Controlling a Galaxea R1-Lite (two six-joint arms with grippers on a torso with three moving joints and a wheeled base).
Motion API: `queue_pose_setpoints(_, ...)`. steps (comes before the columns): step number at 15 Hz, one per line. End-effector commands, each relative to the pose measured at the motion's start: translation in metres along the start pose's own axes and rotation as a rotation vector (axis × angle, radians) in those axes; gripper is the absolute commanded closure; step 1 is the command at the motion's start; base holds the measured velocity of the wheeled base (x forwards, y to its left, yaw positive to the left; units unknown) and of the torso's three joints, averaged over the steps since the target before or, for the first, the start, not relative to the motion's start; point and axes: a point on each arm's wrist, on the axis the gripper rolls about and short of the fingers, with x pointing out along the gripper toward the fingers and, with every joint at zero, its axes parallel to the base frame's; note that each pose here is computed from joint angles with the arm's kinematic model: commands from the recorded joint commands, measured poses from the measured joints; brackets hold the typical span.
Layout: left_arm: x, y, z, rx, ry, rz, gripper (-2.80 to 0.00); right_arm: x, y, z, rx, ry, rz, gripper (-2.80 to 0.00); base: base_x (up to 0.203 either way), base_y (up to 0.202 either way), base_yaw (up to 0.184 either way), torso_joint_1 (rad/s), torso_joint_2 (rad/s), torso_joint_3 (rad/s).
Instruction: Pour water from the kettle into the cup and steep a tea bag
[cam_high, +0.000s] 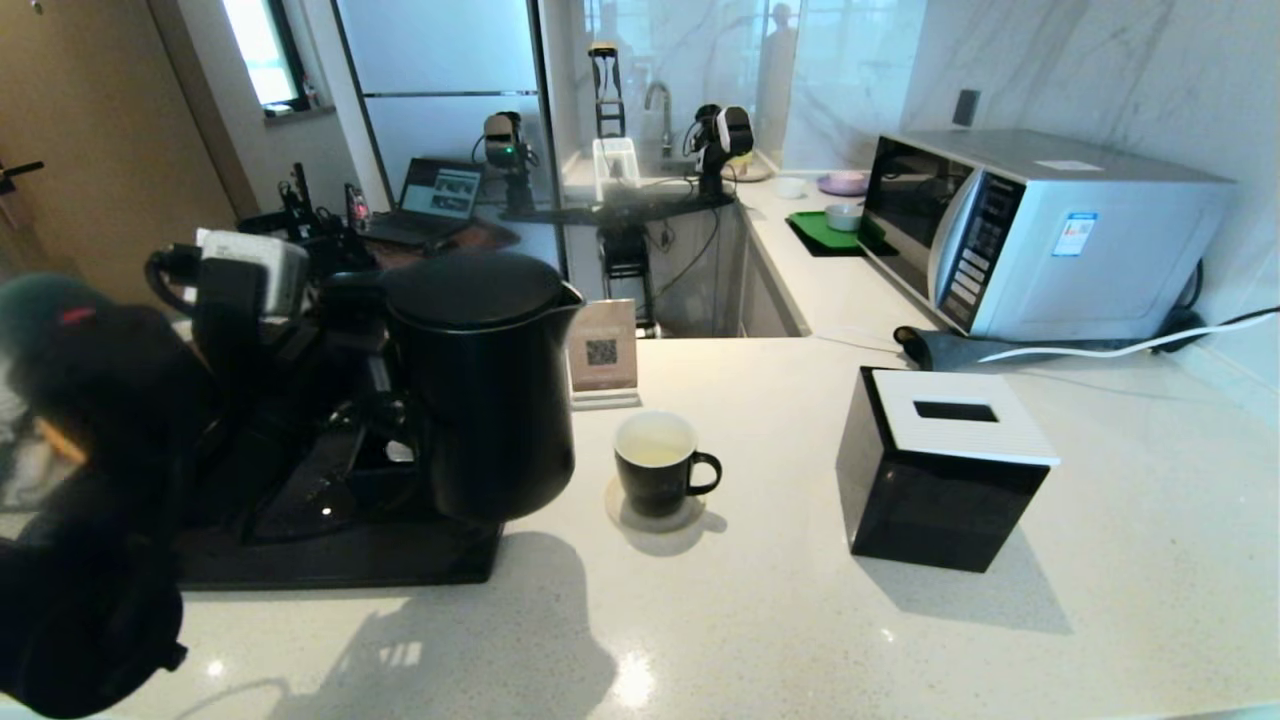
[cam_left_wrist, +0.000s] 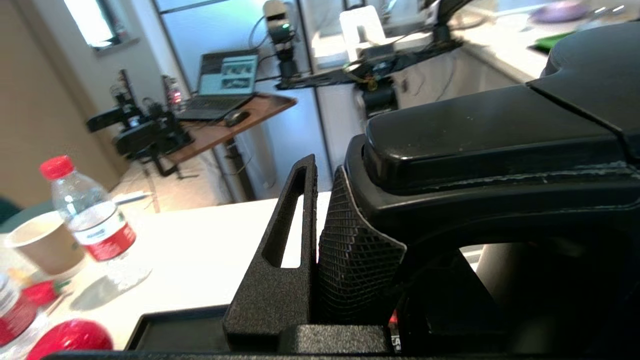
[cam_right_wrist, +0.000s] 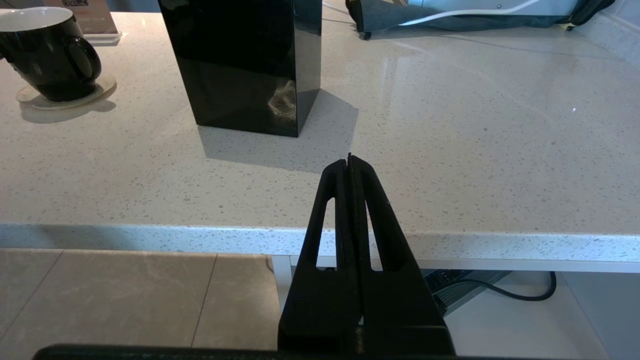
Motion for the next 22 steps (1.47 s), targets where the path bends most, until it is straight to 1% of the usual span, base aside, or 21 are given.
queue_pose_setpoints(1,0.001,-0.016,-0.006,0.025,0.022,-0.002,0.00,0.000,0.000,0.000,0.000,0.001,0.001,0.00,0.000,0.000,0.000,0.000,0.00,0.000)
queue_pose_setpoints(4,0.005,-0.027,-0.008,0.057,0.038,0.032,0.00,0.000,0.000,0.000,0.000,0.001,0.001,0.00,0.000,0.000,0.000,0.000,0.00,0.000)
queue_pose_setpoints(7,0.008,-0.031,-0.011,0.084,0.087,0.052,0.00,0.000,0.000,0.000,0.000,0.001,0.001,0.00,0.000,0.000,0.000,0.000,0.00,0.000)
queue_pose_setpoints(11,0.013,-0.034,-0.013,0.122,0.162,0.039,0.00,0.000,0.000,0.000,0.000,0.001,0.001,0.00,0.000,0.000,0.000,0.000,0.00,0.000)
queue_pose_setpoints(16,0.023,-0.044,-0.010,0.164,0.214,0.026,0.00,0.000,0.000,0.000,0.000,0.001,0.001,0.00,0.000,0.000,0.000,0.000,0.00,0.000)
queue_pose_setpoints(19,0.021,-0.051,-0.013,0.180,0.245,0.016,0.00,0.000,0.000,0.000,0.000,0.001,0.001,0.00,0.000,0.000,0.000,0.000,0.00,0.000)
queue_pose_setpoints(22,0.019,-0.055,-0.015,0.206,0.272,0.001,0.00,0.000,0.000,0.000,0.000,0.001,0.001,0.00,0.000,0.000,0.000,0.000,0.00,0.000)
